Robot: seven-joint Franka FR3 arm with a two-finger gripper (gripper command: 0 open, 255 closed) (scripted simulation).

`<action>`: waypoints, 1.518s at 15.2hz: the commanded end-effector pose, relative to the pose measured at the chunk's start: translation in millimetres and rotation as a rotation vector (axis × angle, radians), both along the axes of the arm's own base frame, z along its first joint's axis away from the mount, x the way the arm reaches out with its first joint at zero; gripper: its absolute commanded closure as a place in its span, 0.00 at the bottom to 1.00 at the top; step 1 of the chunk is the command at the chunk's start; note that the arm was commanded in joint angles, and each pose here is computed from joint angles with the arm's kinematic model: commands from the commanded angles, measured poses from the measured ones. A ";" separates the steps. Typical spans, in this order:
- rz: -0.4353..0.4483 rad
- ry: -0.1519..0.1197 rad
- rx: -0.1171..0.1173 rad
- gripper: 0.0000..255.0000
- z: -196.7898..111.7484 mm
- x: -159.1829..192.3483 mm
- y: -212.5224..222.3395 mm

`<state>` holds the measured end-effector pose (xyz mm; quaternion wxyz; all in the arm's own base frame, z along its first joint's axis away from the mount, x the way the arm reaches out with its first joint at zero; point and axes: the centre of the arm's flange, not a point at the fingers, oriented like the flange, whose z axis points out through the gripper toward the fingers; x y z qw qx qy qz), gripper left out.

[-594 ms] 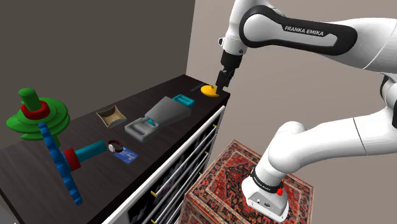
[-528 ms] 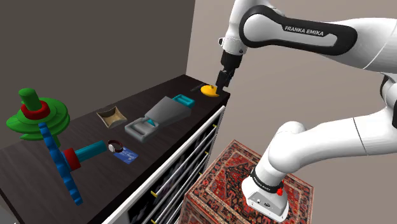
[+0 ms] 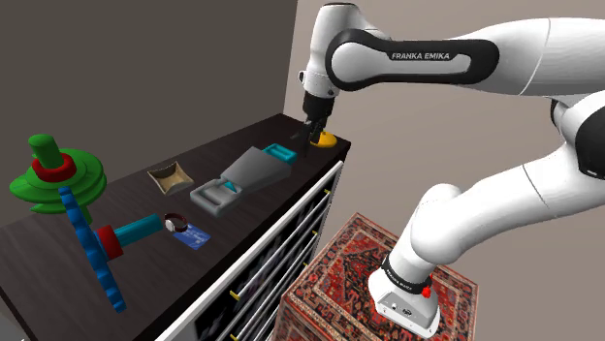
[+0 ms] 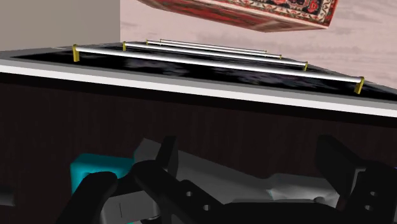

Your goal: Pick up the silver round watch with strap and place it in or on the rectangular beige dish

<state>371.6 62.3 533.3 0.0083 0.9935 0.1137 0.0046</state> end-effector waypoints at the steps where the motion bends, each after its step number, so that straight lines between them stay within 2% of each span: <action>1: 0.016 0.002 0.002 0.00 -11.6 15.5 18.1; 23: 0.193 0.031 0.017 0.00 -140.6 150.6 240.4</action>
